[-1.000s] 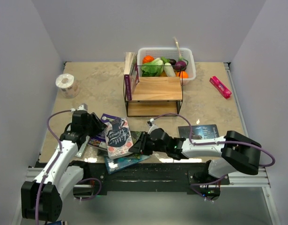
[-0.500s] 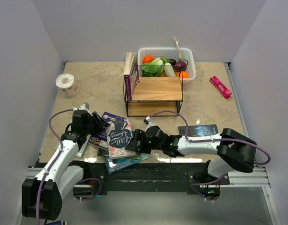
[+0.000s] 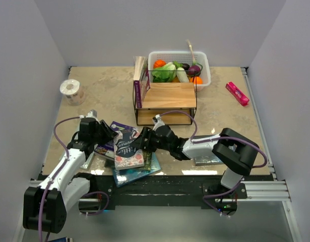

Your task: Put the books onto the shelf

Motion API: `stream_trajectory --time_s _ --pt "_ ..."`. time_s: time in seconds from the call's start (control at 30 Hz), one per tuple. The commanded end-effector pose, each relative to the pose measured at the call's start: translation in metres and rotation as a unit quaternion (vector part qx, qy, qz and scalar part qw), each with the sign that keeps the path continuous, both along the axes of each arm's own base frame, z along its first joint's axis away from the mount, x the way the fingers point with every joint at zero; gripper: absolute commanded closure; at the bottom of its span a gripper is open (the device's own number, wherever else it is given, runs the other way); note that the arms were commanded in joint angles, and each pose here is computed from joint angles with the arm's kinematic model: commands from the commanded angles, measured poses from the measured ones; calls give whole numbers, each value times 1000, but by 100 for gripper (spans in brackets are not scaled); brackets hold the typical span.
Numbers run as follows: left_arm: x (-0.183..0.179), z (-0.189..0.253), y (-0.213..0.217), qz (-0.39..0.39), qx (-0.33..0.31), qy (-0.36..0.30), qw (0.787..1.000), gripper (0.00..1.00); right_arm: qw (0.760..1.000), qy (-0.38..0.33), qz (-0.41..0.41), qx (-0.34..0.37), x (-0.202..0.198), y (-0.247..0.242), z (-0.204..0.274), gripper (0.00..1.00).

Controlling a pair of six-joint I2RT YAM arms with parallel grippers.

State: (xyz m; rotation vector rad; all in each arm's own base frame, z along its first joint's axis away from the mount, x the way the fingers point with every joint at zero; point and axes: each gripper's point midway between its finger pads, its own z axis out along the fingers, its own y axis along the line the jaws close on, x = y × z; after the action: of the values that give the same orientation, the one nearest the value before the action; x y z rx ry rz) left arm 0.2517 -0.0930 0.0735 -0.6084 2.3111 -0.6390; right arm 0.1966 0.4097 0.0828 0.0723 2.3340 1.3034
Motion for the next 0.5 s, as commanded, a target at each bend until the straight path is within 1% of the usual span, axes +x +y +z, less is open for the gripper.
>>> stream_trajectory --time_s 0.0,0.03,0.07,0.13,0.17,0.23,0.27,0.3,0.37,0.47 --pt "-22 -23 -8 -24 2 50 998 60 997 2 66 31 -23 8 -24 34" --pt "-23 -23 -8 -24 2 51 998 60 996 -1 72 61 -27 10 -14 35" --pt "-23 -23 -9 -26 3 51 998 60 994 -2 76 73 -29 10 -10 39" --pt "-23 -22 -9 -25 3 50 998 60 991 -10 94 90 -36 11 -2 43" --pt "-23 -23 -9 -25 3 50 998 60 991 -12 101 92 -37 12 0 50" --pt "-24 -22 -9 -25 3 50 998 60 988 -17 116 99 -42 12 7 57" --pt "-23 -20 -9 -24 4 47 999 60 988 -19 119 101 -44 11 10 65" --pt "-23 -20 -9 -24 3 47 999 60 987 -19 124 98 -46 9 9 68" --pt "-23 -19 -8 -23 4 45 999 60 986 -23 135 99 -50 7 17 71" --pt "-24 -19 -9 -22 2 45 999 61 985 -24 148 89 -56 3 17 70"
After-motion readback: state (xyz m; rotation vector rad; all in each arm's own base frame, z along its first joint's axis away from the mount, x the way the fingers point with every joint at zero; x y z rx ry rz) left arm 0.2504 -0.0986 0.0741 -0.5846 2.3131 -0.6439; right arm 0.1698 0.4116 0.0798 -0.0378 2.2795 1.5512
